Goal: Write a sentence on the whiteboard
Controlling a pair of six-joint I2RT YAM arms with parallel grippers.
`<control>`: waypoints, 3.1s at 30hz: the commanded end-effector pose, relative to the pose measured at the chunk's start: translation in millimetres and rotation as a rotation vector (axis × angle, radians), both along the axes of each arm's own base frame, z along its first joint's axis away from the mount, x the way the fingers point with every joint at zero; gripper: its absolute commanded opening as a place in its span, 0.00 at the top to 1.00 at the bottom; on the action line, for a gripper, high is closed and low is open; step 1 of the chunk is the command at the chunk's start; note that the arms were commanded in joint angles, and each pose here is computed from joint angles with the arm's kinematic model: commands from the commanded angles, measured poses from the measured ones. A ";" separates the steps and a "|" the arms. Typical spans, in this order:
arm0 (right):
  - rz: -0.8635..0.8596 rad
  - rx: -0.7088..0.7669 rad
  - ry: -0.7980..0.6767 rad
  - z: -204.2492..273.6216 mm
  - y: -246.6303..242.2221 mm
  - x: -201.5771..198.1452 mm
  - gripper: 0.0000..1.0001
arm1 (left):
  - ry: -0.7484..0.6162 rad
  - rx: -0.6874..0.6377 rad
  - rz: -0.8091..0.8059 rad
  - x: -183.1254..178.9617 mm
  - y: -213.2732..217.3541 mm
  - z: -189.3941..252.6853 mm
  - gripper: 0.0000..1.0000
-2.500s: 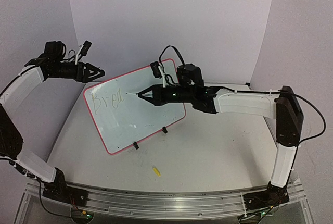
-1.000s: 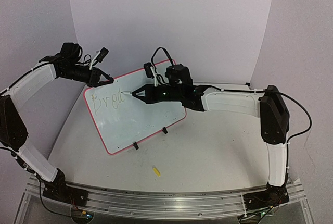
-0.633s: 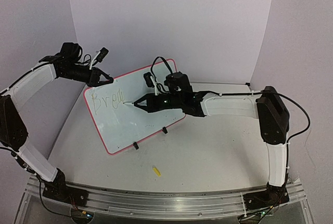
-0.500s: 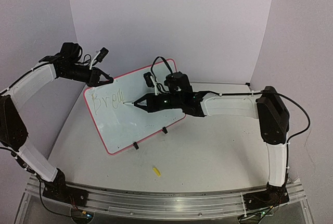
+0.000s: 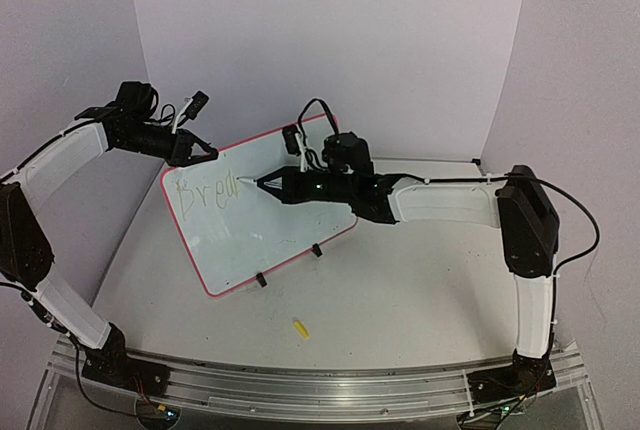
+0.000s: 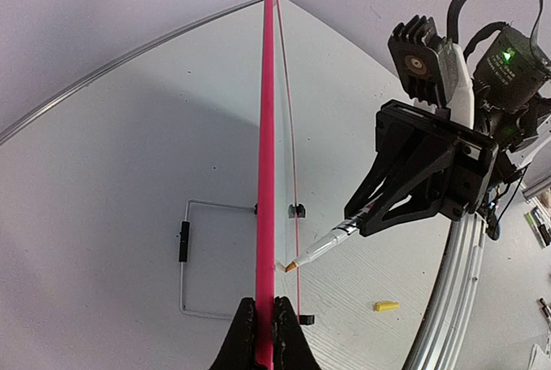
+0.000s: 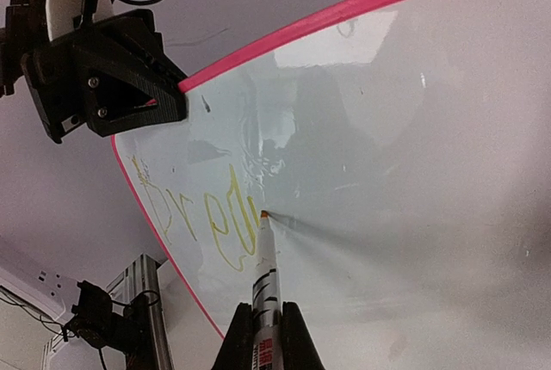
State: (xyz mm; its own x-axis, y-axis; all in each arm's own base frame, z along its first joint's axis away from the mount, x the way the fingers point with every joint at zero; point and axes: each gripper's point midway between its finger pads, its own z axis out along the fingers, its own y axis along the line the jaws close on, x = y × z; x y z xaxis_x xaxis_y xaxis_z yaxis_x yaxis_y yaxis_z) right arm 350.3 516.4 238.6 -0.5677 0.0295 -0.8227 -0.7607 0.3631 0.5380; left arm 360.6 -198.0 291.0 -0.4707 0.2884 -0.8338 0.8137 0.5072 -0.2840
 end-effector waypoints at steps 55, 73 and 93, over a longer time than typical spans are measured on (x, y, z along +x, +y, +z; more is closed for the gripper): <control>-0.188 0.099 -0.040 34.9 -32.0 17.4 1.00 | -0.002 -0.002 -0.038 -9.8 -4.4 -4.1 1.00; -0.176 0.016 0.058 -16.5 -43.2 3.6 1.00 | -0.002 0.003 -0.036 -9.9 -3.8 -4.8 1.00; -0.111 0.162 -0.027 49.4 -46.6 -1.0 1.00 | 0.001 0.008 -0.037 -10.8 -3.3 -6.9 1.00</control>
State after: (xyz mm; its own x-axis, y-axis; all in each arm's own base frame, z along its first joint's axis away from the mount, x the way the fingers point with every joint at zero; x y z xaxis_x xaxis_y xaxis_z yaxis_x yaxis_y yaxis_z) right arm 344.4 472.4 264.9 -0.5579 0.1790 -0.8104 -0.7156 0.3909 0.5789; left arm 360.6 -197.9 290.2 -0.4682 0.2864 -0.8359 0.8158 0.5037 -0.2843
